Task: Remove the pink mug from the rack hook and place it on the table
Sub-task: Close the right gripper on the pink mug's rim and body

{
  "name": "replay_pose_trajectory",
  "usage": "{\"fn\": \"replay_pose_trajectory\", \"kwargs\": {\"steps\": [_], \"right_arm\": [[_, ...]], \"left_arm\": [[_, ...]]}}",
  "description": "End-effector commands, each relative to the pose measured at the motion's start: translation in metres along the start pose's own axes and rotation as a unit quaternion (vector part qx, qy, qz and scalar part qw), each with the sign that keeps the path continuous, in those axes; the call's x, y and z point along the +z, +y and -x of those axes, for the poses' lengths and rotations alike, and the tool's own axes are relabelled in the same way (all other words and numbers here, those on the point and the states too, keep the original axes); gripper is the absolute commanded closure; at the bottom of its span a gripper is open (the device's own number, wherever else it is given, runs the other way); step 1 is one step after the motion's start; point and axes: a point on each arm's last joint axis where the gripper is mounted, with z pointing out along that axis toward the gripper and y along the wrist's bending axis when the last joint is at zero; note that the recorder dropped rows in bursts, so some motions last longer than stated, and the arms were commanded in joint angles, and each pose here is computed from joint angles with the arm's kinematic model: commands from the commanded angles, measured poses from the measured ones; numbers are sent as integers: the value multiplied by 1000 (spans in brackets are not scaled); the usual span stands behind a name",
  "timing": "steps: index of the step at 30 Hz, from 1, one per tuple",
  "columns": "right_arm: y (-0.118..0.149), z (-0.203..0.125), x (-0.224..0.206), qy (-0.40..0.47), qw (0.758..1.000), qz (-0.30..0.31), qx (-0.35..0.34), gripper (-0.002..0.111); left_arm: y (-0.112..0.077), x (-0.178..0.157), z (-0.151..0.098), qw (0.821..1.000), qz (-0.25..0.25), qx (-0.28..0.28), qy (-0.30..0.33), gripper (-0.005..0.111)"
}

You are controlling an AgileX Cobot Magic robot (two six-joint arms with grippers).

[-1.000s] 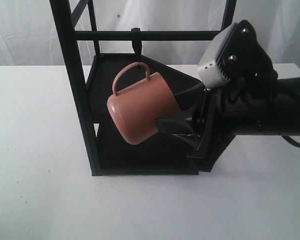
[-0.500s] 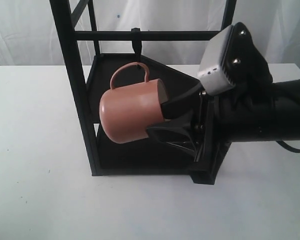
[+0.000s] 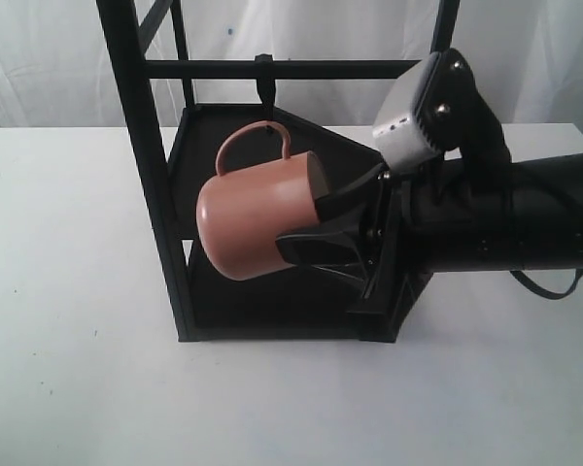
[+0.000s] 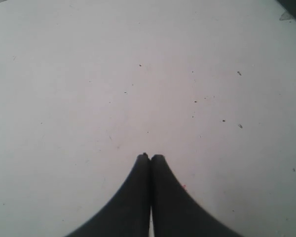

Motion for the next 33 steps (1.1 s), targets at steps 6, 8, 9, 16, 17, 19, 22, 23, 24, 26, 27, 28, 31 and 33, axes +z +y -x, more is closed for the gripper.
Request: {"fn": "replay_pose_trajectory", "kwargs": {"steps": [6,8,9,16,17,19,22,23,24,26,27,28,31,33], "right_arm": [[5,4,0,-9,1000,27,-12,106],[5,4,0,-9,999,27,-19,108],[5,4,0,-9,999,27,-20,108],[5,4,0,-9,999,28,-17,108],[5,4,0,-9,999,28,-18,108],[5,4,-1,-10,999,28,-19,108],[7,7,-5,-17,999,25,-24,108],[9,9,-7,-22,999,24,-27,108],[11,11,-10,-26,999,22,-31,108],[15,16,-16,-37,998,18,-41,108],[18,19,-21,-45,998,15,-49,108],[20,21,-24,-50,997,14,-54,108],[27,27,-34,-66,995,8,-69,108],[32,30,-39,-74,994,13,-79,108]], "left_arm": [[-1,0,-3,1000,-3,-4,12,107],[-1,0,-3,1000,-3,-4,12,107],[-1,0,-3,1000,-3,-4,12,107],[-1,0,-3,1000,-3,-4,12,107],[-1,0,-3,1000,-3,-4,12,107],[-1,0,-3,1000,-3,-4,12,107],[-1,0,-3,1000,-3,-4,12,107],[-1,0,-3,1000,-3,-4,12,107],[-1,0,-3,1000,-3,-4,12,107],[-1,0,-3,1000,-3,-4,12,107],[-1,0,-3,1000,-3,-4,12,107],[-1,0,-3,1000,-3,-4,12,107],[-1,0,-3,1000,-3,-4,12,107],[-1,0,-3,1000,-3,-4,12,107]]}}
